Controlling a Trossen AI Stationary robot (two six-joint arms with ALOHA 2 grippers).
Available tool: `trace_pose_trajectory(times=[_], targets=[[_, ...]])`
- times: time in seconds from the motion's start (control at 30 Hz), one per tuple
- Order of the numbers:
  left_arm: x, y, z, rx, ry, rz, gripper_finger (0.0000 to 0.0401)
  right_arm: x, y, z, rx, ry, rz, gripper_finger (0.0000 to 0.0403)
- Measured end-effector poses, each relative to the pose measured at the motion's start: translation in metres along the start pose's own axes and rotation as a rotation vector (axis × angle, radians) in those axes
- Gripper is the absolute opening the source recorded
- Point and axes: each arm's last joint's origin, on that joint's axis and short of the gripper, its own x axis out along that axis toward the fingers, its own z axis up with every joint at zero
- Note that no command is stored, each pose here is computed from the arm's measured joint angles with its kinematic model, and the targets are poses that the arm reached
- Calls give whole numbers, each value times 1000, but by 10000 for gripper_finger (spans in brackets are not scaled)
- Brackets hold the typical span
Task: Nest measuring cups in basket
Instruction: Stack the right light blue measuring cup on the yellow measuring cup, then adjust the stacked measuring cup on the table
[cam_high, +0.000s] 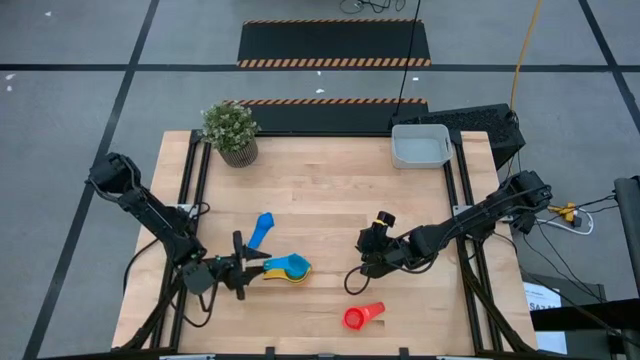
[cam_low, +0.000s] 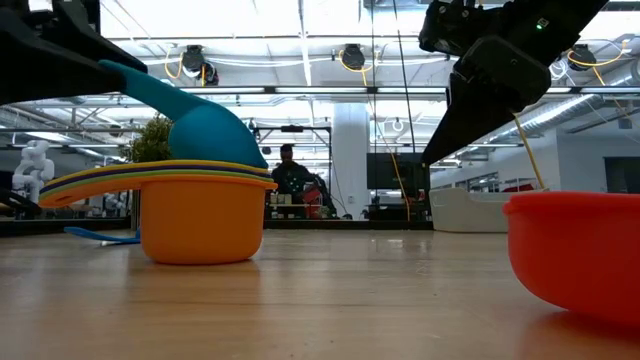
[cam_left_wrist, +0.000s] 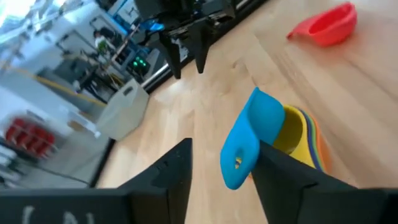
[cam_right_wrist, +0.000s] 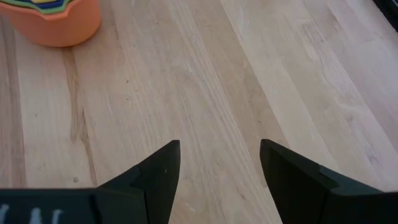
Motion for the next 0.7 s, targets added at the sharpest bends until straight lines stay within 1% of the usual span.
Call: trace_pose_trajectory(times=[0.13,0.33,0.53,0.7], targets=[[0,0,0,-116,-2,-13,179,0,0,0,0,0,0,212],[0,-1,2,-264,-22,-117,188,0,0,0,0,1,0,212],[-6,13,5,-438,-11,-173,189,0,0,0,0,1,1,212],[-13,24,3,-510,24,-183,189,0,0,0,0,1,1,212]])
